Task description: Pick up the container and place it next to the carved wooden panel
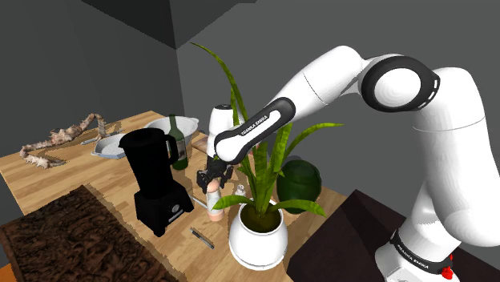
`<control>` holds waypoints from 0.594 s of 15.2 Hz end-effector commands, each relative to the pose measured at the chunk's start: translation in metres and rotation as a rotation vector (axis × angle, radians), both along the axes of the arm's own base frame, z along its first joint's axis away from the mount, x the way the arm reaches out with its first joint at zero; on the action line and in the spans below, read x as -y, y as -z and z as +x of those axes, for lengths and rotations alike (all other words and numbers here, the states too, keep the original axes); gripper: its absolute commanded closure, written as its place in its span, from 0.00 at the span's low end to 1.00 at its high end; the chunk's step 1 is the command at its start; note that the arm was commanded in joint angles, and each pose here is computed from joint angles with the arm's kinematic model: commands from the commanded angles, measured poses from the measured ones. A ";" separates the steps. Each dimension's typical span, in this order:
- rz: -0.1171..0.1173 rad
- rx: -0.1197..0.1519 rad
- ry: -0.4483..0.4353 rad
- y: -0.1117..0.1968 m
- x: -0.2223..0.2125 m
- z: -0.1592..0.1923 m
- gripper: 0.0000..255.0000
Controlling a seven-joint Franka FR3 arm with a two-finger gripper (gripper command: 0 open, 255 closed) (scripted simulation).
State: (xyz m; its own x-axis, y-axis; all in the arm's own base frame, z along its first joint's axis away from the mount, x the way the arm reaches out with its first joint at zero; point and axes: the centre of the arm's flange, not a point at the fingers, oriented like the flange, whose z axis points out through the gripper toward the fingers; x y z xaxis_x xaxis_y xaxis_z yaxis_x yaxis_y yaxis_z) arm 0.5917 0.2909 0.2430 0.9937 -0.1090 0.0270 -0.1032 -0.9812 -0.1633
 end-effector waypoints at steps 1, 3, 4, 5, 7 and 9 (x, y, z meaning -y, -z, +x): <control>0.000 0.000 0.000 0.000 0.000 0.000 1.00; 0.000 0.000 0.000 0.000 0.000 0.000 0.00; 0.000 0.000 0.000 0.000 0.000 0.000 0.00; 0.000 0.000 0.000 0.000 0.000 0.000 0.00; 0.000 0.000 0.000 0.000 0.000 0.000 0.00; 0.000 0.000 0.000 -0.013 0.002 -0.001 0.00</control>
